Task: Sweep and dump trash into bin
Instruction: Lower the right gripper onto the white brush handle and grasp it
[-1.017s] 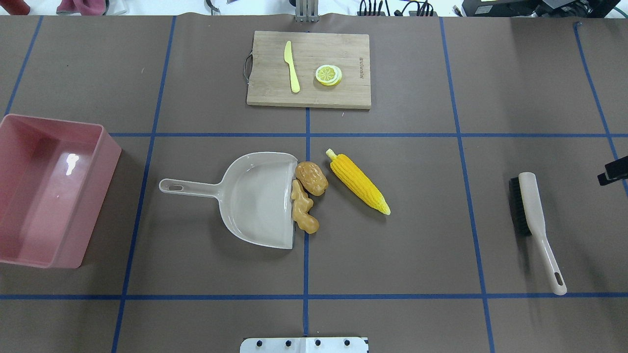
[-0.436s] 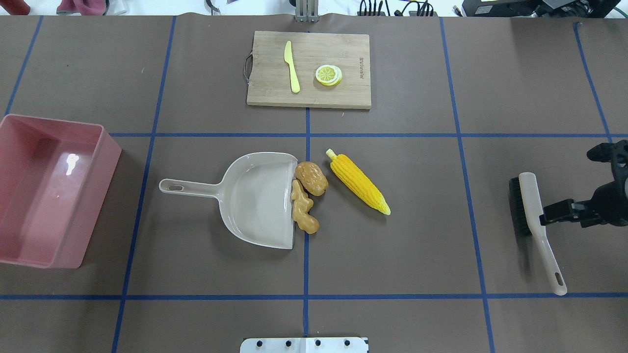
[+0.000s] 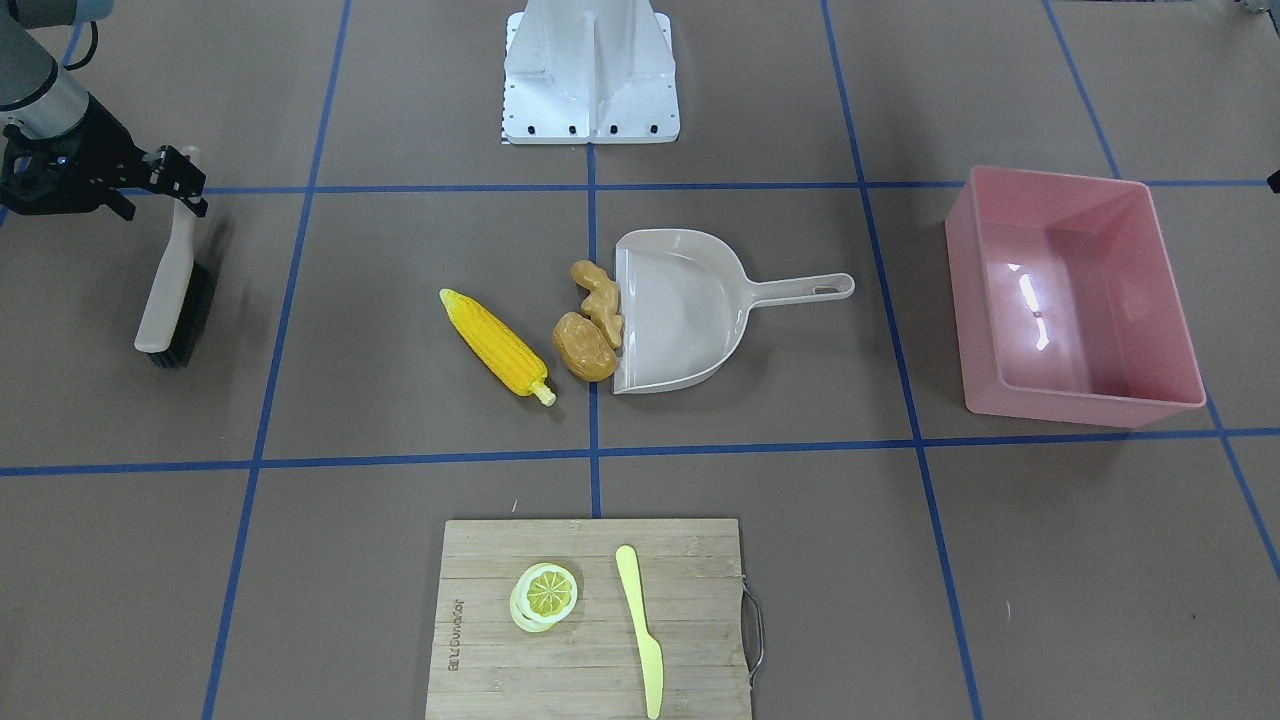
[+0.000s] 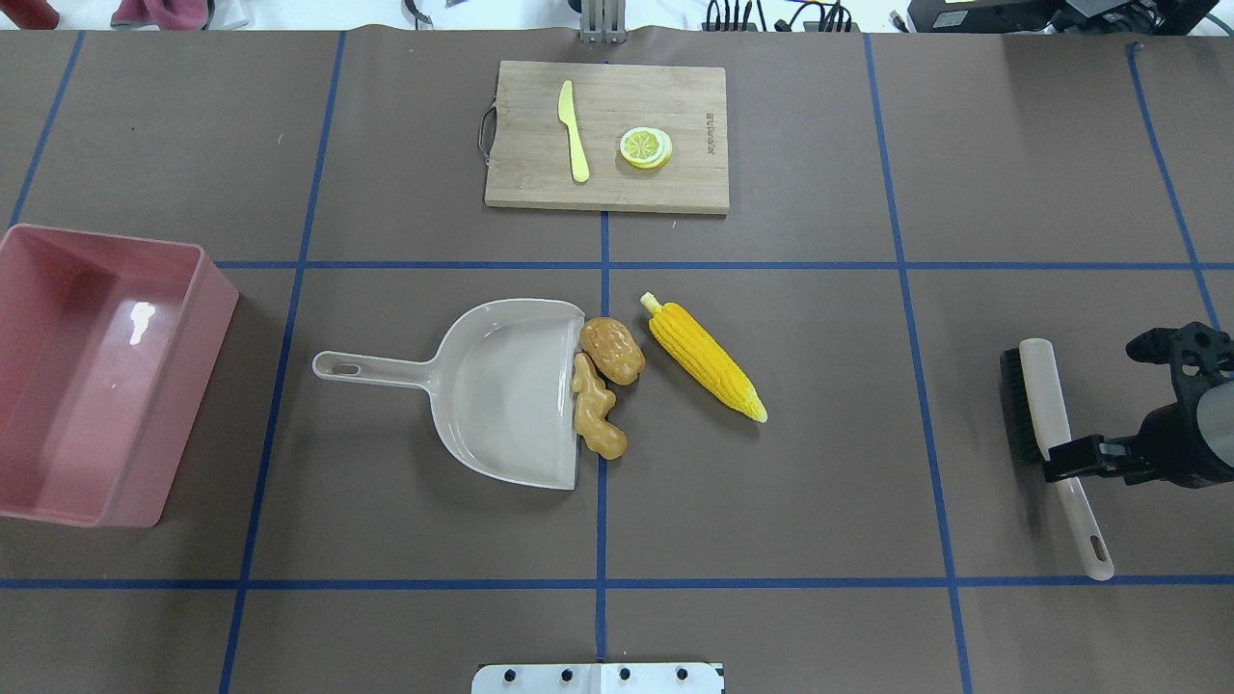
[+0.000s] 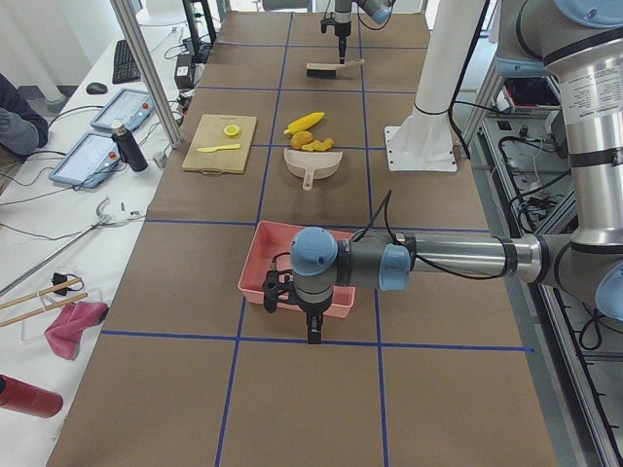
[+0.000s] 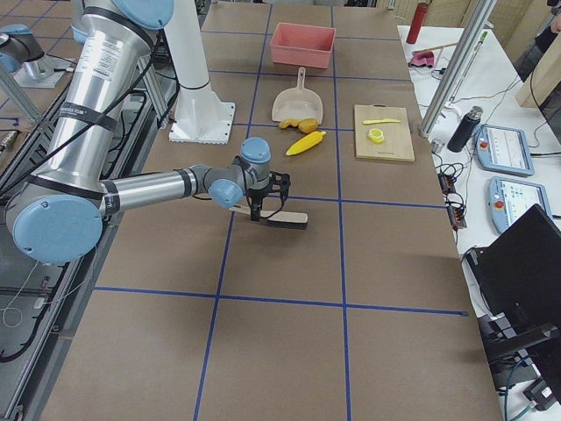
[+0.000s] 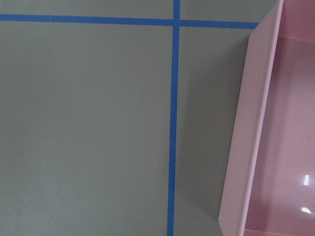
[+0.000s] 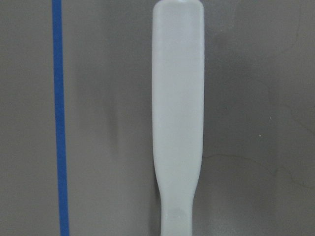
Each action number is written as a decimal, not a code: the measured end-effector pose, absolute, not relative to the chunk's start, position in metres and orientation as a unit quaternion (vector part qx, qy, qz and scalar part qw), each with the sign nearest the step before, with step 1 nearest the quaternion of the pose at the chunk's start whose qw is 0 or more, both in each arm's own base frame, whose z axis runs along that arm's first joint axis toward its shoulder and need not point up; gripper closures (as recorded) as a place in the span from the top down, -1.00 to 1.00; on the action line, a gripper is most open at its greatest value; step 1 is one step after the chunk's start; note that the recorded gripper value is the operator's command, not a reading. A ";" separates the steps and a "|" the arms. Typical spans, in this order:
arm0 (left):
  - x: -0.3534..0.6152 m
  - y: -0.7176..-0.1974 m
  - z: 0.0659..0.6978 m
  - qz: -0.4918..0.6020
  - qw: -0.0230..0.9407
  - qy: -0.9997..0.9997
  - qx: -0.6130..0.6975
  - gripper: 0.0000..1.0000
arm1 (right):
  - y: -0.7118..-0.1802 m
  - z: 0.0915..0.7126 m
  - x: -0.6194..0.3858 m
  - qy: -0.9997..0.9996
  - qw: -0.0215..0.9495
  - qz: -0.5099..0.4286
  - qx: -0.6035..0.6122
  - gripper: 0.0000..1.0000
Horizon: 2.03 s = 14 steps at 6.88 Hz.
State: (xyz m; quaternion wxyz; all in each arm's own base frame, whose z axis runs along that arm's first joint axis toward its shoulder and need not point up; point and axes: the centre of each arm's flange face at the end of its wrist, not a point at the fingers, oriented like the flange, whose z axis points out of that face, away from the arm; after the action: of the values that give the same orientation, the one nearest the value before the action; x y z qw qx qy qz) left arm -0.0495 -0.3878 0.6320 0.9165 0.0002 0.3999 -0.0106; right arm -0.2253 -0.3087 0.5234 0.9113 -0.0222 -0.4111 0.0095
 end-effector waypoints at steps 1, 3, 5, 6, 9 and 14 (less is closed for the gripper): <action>-0.050 -0.387 0.633 -0.011 0.917 0.400 -0.001 0.98 | -0.303 0.526 -0.229 -0.409 0.912 0.009 -0.033 1.00; -0.052 -0.385 0.639 -0.012 0.922 0.386 -0.004 0.98 | -0.291 0.530 -0.245 -0.403 0.913 0.019 -0.059 1.00; -0.053 -0.384 0.641 -0.013 0.925 0.380 -0.005 0.98 | -0.283 0.532 -0.256 -0.399 0.914 0.015 -0.067 0.52; -0.053 -0.384 0.641 -0.013 0.925 0.379 -0.004 0.98 | -0.282 0.533 -0.256 -0.398 0.915 0.015 -0.069 0.22; -0.053 -0.385 0.643 -0.014 0.925 0.379 -0.005 0.98 | -0.278 0.536 -0.253 -0.395 0.915 0.015 -0.074 -0.49; -0.053 -0.391 0.638 -0.011 0.925 0.380 0.002 0.98 | -0.283 0.510 -0.236 -0.416 0.907 0.018 -0.063 -1.00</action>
State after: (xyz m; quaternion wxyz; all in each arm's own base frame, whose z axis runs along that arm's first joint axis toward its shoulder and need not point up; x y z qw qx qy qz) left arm -0.0531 -0.3911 0.6380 0.9251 0.0019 0.3796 -0.0106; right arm -0.2357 -0.2826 0.5104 0.9068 -0.0632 -0.4164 0.0180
